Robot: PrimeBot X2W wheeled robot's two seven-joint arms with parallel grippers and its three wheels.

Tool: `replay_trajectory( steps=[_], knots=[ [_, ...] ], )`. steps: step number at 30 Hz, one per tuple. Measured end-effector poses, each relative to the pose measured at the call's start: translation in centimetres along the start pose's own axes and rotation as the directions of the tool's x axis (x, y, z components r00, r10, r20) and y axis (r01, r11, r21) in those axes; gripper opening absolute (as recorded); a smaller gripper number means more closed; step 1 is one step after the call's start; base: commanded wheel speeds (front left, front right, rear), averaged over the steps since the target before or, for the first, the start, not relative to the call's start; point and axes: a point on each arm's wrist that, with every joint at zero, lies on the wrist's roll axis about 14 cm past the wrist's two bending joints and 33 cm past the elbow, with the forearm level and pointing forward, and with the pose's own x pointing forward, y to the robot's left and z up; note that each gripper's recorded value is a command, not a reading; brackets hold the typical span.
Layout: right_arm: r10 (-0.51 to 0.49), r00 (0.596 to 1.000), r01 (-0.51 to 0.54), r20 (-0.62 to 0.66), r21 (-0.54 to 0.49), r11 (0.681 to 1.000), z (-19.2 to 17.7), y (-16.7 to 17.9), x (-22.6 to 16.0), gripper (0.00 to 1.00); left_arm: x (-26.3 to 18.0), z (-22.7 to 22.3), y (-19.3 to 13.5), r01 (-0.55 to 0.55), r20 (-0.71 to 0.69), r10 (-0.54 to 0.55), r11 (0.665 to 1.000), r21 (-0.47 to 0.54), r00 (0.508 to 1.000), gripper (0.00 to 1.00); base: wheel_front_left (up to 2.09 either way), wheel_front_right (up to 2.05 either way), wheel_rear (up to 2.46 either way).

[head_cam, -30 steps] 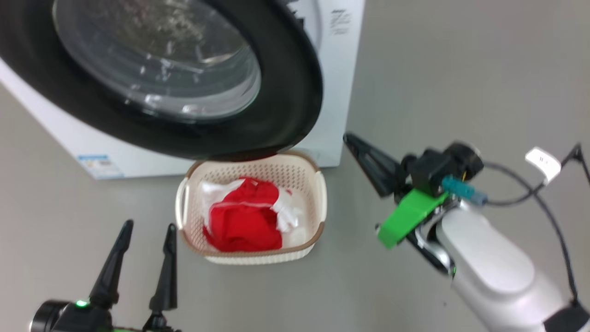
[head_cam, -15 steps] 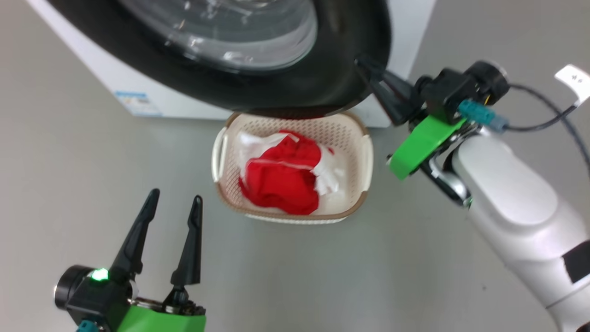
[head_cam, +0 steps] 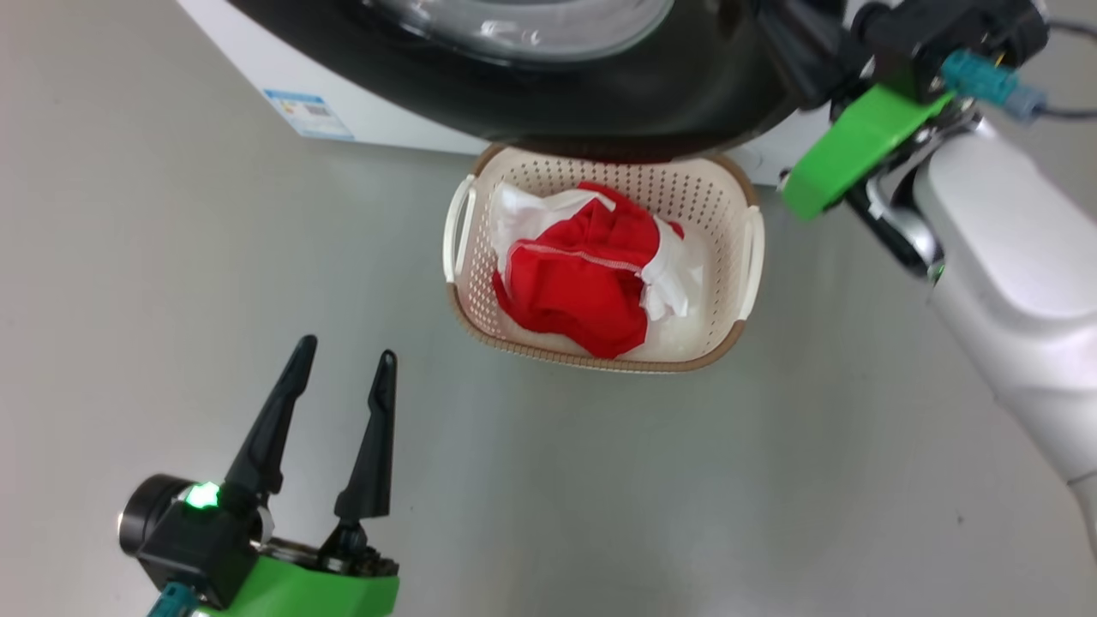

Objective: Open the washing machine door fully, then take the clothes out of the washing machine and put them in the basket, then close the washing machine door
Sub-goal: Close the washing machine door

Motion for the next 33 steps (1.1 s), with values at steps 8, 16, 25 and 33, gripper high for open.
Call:
replay_trajectory(
  steps=[8, 16, 25, 33],
  knots=[
    [-0.03, 0.999, 0.03, 0.011, -0.011, 0.999, 0.2, -2.5, 2.2, 0.0, 0.9, -0.6, -0.3, 0.014, -0.012, -0.014, 1.0, 0.006, 1.0, 1.0, 0.0, 0.0, 0.0],
    [-0.077, 0.997, 0.077, 0.019, -0.032, 0.997, 0.7, -4.9, 3.5, 0.0, 1.1, -1.0, -0.5, 0.02, -0.025, -0.02, 1.0, 0.011, 0.999, 1.0, 0.0, 0.0, 0.0],
    [-0.09, 0.996, 0.091, 0.024, -0.054, 0.994, 1.2, -5.3, 3.5, 0.0, 1.0, -1.3, -0.7, 0.028, -0.034, -0.027, 1.0, 0.006, 0.999, 1.0, 0.0, 0.0, 0.0],
    [-0.123, 0.991, 0.123, 0.054, 0.0, 0.992, 2.0, -5.9, 2.1, 0.29, 1.5, -1.3, -1.6, 0.049, -0.024, -0.05, 0.999, -0.016, 0.998, 1.0, 0.0, 0.0, 0.0]
  ],
)
